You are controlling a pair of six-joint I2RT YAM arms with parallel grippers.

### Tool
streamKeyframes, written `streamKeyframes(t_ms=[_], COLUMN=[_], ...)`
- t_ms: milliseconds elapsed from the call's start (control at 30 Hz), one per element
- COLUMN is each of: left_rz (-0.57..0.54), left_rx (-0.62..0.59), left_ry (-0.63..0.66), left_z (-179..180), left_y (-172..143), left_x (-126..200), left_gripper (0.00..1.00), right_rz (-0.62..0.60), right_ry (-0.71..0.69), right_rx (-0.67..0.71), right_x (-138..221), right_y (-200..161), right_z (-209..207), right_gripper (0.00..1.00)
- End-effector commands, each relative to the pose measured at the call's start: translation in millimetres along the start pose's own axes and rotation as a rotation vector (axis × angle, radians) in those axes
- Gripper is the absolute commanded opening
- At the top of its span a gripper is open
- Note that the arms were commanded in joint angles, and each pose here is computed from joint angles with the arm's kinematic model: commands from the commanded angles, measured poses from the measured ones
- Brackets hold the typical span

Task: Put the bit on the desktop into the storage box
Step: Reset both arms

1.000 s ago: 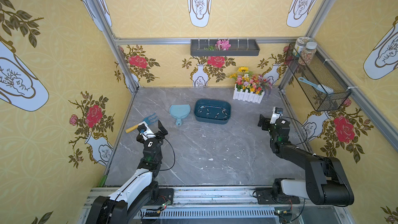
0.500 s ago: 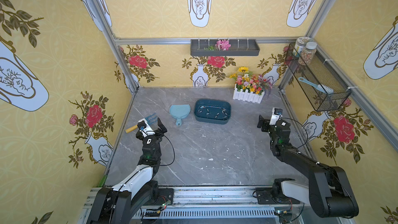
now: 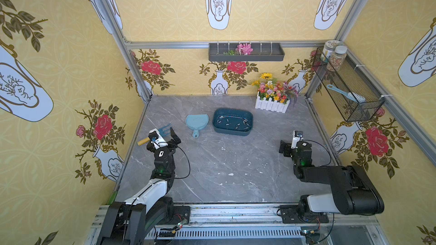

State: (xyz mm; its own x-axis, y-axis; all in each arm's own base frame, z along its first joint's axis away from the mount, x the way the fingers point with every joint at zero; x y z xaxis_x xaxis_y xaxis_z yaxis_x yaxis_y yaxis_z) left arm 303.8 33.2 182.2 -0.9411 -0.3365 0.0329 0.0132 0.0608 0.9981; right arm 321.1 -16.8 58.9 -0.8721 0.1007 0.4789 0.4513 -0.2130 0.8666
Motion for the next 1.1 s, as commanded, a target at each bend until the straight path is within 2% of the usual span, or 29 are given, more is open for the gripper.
streamKeyframes(t_ms=[0,267,500,800,867,1067], left_rz=[-0.033,-0.035,0.004,0.056,0.034,0.096], left_rx=[0.000,-0.028,-0.036,-0.070,-0.079,-0.055], left_ry=[-0.016,-0.053,0.016,-0.072,-0.097,-0.161], left_z=[-2.1,-9.0,10.4,-1.3,-4.4,-6.1], left_y=[7.1,7.2,-12.1,-44.4,-44.8,-56.2], left_x=[-0.4,-3.6,11.2,4.5,2.5,-3.6], left_gripper=[1.00,1.00,1.00,1.00,1.00,1.00], right_rz=[-0.117,-0.113,-0.114,-0.115,-0.113,-0.112], right_ry=[0.040,0.030,0.027,0.028,0.026,0.024], right_rx=[-0.009,-0.006,-0.003,-0.002,-0.001,0.000], right_x=[-1.7,-2.3,-2.4,-2.4,-2.3,-2.5], right_y=[30.3,29.7,29.6,29.6,29.0,28.9], right_z=[8.5,8.5,8.3,8.3,8.1,7.7], right_gripper=[0.97,0.97,0.97,0.97,0.97,0.97])
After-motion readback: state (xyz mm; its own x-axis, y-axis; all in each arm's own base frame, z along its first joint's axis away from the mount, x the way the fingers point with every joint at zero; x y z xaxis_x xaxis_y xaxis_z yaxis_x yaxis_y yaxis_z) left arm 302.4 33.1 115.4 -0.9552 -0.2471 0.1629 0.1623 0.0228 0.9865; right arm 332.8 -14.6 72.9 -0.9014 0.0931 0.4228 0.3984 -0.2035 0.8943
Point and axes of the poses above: each gripper's point midway between its finger pads, its own x axis back along the fingers, its own z axis along the line the jaws close on, y = z × x, the point moved 2 cm from there along x, back along the fingers, and after that the axes turned 9 degrees about -x, right-handed, at the moved point
